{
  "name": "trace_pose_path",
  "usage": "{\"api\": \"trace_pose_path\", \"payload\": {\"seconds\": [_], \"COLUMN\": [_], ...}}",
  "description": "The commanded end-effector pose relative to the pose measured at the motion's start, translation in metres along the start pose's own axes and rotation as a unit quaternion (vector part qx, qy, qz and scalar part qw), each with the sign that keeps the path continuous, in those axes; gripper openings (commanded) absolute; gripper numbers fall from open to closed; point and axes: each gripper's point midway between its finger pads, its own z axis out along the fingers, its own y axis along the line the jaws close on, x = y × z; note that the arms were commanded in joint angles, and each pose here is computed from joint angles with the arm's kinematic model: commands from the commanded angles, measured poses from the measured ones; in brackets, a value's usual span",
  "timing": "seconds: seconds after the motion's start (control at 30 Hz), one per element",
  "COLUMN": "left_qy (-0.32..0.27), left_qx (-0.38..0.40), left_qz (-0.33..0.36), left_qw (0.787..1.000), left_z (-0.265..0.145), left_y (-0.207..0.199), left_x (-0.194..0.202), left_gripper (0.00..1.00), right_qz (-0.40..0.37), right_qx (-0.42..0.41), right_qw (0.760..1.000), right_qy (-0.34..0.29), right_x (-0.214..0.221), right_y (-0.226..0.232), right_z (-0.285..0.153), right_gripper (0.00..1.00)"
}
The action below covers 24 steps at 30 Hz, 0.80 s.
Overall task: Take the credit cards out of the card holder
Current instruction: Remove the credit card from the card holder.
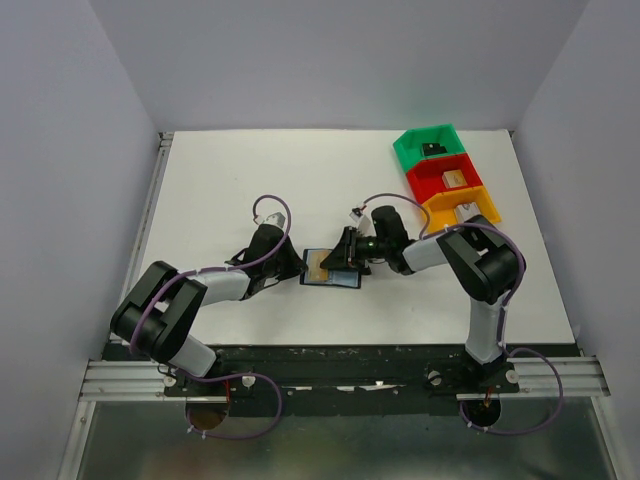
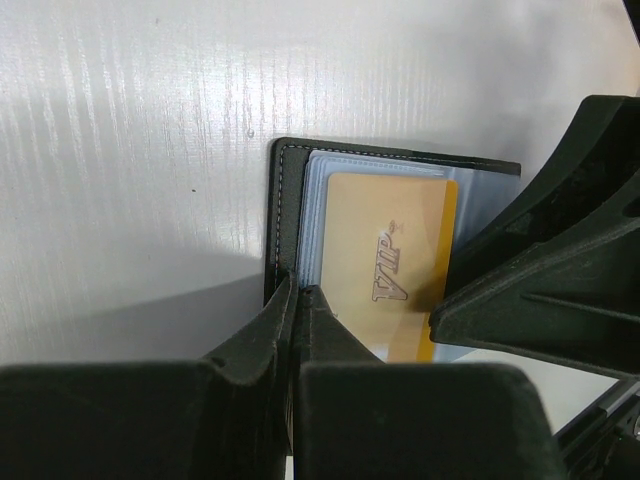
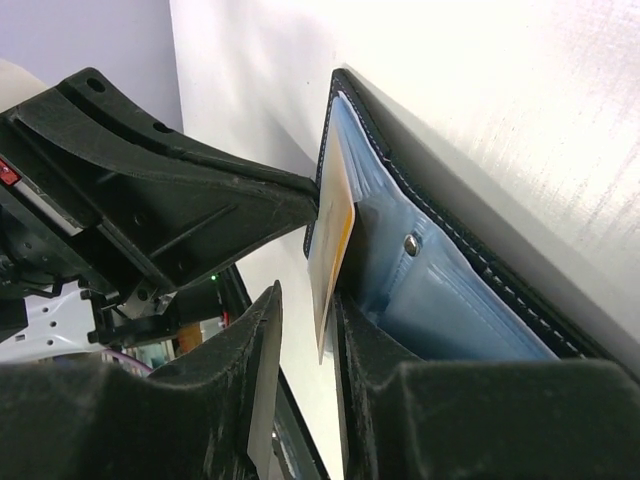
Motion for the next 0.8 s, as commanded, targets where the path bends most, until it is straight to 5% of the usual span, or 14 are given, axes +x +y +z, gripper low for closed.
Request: {"api": "trace_pose_path", "payload": {"seconds": [0.0,0.77], "left_qy": [0.048,0.054], "left_qx": [-0.01,0.01], "left_qz": [-0.008,0.005], "left_qw": [0.999,0.998], "left_z": [-0.001,0.001], "left_y": [0.01,-0.009], "left_x": [0.029,0.033], "left_gripper": [0.06,0.06], "right_qz": [-0.01,-0.01], "right_qx": [0.006,0.026], "right_qw": [1.0,0.999], "right_qy": [0.013,0.033], "right_x": [0.0,0.005], "right_y": [-0.001,-0.008], "right_z": [0.004,0.006], "right_gripper": [0.35,0.34]}}
